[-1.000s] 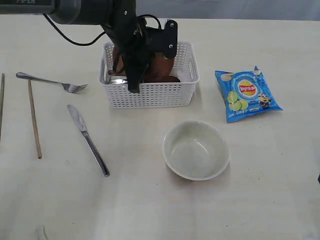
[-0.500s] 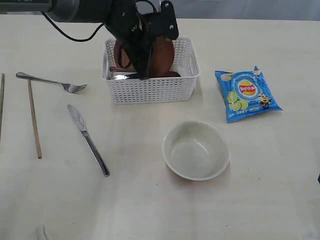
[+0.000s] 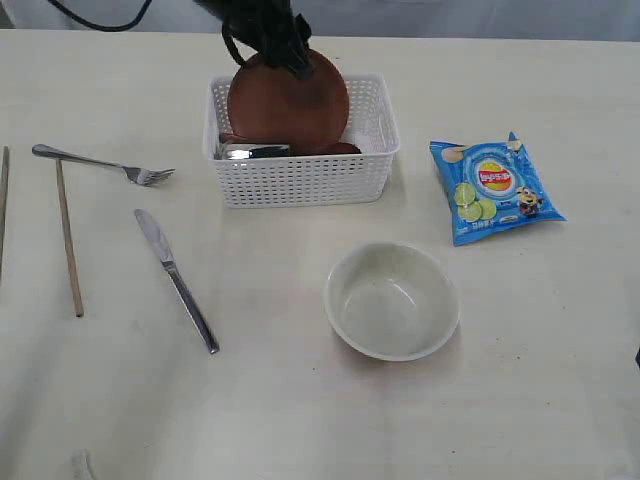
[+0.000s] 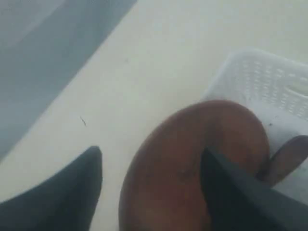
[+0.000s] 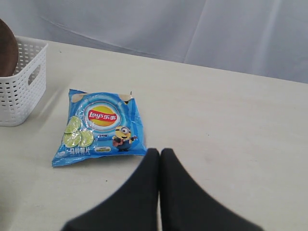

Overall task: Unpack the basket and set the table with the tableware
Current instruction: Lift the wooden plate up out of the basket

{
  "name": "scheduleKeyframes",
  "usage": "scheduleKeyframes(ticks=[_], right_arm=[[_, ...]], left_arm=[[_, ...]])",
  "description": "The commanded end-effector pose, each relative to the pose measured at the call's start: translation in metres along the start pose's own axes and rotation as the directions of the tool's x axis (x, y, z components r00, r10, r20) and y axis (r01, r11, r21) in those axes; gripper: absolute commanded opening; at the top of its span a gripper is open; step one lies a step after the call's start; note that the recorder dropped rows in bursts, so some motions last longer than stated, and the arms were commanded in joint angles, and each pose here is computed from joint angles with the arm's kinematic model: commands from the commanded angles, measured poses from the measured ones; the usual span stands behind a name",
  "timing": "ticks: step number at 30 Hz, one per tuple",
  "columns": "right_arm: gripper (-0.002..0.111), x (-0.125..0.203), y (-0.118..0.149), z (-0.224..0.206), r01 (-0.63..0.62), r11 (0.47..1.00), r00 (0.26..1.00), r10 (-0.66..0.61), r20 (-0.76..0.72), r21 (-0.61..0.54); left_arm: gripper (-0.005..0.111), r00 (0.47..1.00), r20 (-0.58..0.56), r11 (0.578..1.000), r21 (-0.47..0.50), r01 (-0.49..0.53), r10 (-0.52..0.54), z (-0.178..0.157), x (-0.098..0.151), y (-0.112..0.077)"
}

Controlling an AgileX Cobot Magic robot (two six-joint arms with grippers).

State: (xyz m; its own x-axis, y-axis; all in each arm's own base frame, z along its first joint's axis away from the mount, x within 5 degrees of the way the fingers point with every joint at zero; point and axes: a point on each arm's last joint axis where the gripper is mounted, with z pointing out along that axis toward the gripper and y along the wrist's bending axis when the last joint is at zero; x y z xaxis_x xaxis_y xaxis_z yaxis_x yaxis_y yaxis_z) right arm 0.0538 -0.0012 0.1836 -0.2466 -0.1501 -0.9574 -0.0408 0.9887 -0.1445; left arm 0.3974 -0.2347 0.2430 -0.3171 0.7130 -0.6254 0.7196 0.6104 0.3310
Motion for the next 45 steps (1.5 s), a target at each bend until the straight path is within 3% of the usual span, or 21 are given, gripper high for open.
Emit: scheduleKeyframes(ticks=[1, 5, 9, 11, 16, 23, 25, 29, 30, 45], right_arm=[[0.0, 0.001, 0.0, 0.0, 0.005, 1.0, 1.0, -0.005, 0.003, 0.003], [0.0, 0.001, 0.0, 0.0, 0.005, 1.0, 1.0, -0.005, 0.003, 0.003], [0.0, 0.001, 0.0, 0.0, 0.005, 1.0, 1.0, -0.005, 0.003, 0.003], [0.0, 0.001, 0.0, 0.0, 0.005, 1.0, 1.0, -0.005, 0.003, 0.003], [0.0, 0.001, 0.0, 0.0, 0.005, 1.0, 1.0, -0.005, 0.003, 0.003], [0.0, 0.001, 0.0, 0.0, 0.005, 1.0, 1.0, -0.005, 0.003, 0.003], [0.0, 0.001, 0.0, 0.0, 0.005, 1.0, 1.0, -0.005, 0.003, 0.003], [0.0, 0.001, 0.0, 0.0, 0.005, 1.0, 1.0, -0.005, 0.003, 0.003], [0.0, 0.001, 0.0, 0.0, 0.005, 1.0, 1.0, -0.005, 0.003, 0.003], [0.0, 0.001, 0.0, 0.0, 0.005, 1.0, 1.0, -0.005, 0.003, 0.003]], left_arm=[[0.046, 0.967, -0.043, 0.964, 0.083, 0.254, -0.251, 0.006, 0.013, 0.022], [0.046, 0.926, 0.02, 0.913, 0.176, 0.368, -0.377, 0.005, 0.018, 0.044], [0.046, 0.9, -0.02, 0.843, 0.342, 0.415, -0.435, 0.012, 0.029, 0.05], [0.046, 0.89, -0.046, 0.826, 0.354, 0.439, -0.453, 0.02, 0.038, 0.053], [0.046, 0.902, -0.064, 0.84, 0.341, 0.421, -0.426, 0.037, 0.052, 0.055], [0.044, 0.914, -0.026, 0.854, 0.347, 0.387, -0.404, 0.043, 0.053, 0.054], [0.036, 0.924, -0.017, 0.86, 0.359, 0.362, -0.382, 0.044, 0.053, 0.053], [0.003, 0.934, -0.003, 0.872, 0.357, 0.334, -0.356, 0.043, 0.052, 0.054], [0.001, 0.938, 0.003, 0.877, 0.357, 0.323, -0.347, 0.042, 0.052, 0.054], [0.0, 0.934, 0.128, 0.909, 0.307, 0.282, -0.333, -0.004, 0.023, 0.068]])
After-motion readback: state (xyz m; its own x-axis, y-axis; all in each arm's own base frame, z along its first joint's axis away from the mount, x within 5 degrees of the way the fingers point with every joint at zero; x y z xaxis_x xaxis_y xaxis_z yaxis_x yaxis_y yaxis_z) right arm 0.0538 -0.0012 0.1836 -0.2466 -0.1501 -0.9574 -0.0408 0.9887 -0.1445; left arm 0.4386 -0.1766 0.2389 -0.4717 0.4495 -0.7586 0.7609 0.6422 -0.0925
